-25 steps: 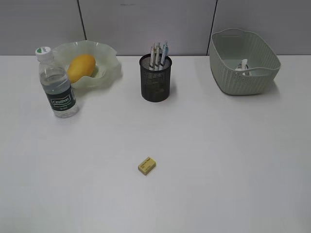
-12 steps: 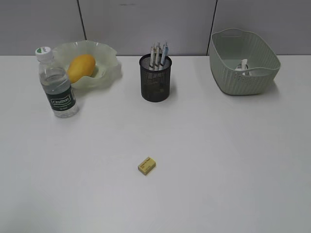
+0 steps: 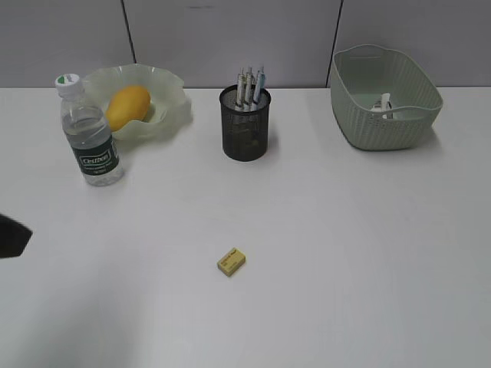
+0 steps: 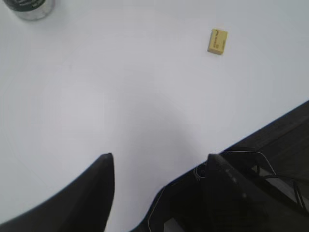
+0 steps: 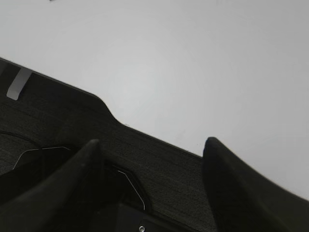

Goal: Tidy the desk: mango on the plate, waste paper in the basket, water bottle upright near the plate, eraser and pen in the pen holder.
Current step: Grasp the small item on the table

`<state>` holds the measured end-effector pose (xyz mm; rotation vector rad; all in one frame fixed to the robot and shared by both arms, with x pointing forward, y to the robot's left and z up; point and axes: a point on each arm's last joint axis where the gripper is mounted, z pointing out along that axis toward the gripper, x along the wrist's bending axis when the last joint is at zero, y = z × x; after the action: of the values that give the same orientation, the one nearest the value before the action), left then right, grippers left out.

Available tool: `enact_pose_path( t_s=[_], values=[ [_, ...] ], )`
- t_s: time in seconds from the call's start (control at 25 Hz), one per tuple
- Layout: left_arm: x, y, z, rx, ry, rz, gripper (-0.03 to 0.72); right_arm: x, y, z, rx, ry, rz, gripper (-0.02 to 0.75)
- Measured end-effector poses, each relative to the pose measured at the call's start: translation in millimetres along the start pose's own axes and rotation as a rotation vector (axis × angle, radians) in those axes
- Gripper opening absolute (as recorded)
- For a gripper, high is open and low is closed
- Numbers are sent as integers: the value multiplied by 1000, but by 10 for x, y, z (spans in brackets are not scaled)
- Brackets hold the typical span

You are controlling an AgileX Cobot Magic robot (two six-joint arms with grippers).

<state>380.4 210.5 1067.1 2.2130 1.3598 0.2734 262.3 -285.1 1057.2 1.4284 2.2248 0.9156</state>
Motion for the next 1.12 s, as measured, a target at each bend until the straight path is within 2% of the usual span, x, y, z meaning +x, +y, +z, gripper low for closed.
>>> enact_pose_path(
  t_s=[0.24, 0.52, 0.76, 0.88, 1.12],
  values=[
    [-123, 519, 252, 56, -12, 59, 456, -5, 1, 0, 0, -6, -2, 510],
    [-449, 900, 766, 162, -47, 150, 456, -7, 1, 0, -1, -7, -2, 510],
    [-760, 1049, 1252, 246, -70, 219, 456, -9, 0, 2, 0, -9, -3, 510],
    [-885, 1055, 1521, 294, -70, 226, 456, -10, -2, 5, 1, -10, -3, 510],
    [-987, 1007, 1948, 366, -19, 239, 459, -10, -2, 5, 1, -10, -3, 510]
  ],
)
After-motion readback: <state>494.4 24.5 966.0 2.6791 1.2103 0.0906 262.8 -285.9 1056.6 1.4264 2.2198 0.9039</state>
